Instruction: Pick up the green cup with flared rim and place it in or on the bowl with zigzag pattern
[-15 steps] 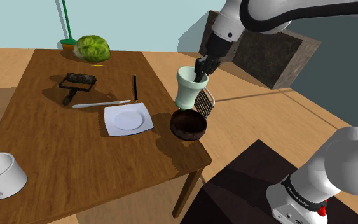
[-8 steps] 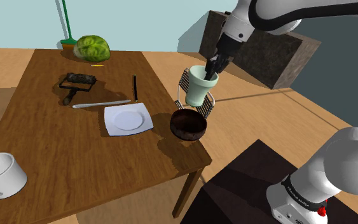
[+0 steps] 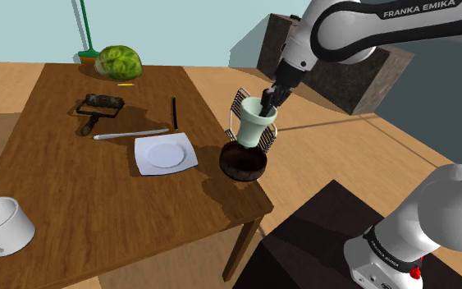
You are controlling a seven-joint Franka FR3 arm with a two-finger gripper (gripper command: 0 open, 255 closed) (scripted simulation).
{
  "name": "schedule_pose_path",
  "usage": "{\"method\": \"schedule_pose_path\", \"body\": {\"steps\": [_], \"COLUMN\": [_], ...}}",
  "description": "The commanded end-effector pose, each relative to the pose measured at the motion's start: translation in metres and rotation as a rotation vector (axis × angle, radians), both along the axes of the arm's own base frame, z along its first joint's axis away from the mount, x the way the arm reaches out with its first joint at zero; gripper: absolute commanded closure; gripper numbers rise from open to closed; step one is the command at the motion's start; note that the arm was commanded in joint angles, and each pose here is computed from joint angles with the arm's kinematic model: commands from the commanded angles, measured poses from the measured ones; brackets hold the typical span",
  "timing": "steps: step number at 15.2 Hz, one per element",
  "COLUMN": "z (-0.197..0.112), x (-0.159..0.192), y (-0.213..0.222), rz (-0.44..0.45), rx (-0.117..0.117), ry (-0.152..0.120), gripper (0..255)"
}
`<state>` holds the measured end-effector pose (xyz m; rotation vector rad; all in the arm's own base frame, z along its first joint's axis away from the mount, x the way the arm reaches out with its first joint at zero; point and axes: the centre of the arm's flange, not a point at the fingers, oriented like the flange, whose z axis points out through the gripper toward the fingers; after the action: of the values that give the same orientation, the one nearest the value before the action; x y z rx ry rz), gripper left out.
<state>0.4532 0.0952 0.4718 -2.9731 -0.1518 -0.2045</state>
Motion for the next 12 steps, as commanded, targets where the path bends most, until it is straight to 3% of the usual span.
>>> {"method": "schedule_pose_path", "body": {"steps": [1,8,12], "z": [-0.011,-0.048,-0.051], "x": [-0.001,-0.001,-0.001], "y": [0.0,0.0,0.0], "rz": [0.0,0.0,0.0], "rx": [0.0,0.0,0.0], "ry": [-0.001,-0.001,-0.001], "gripper": [255,255,255]}}
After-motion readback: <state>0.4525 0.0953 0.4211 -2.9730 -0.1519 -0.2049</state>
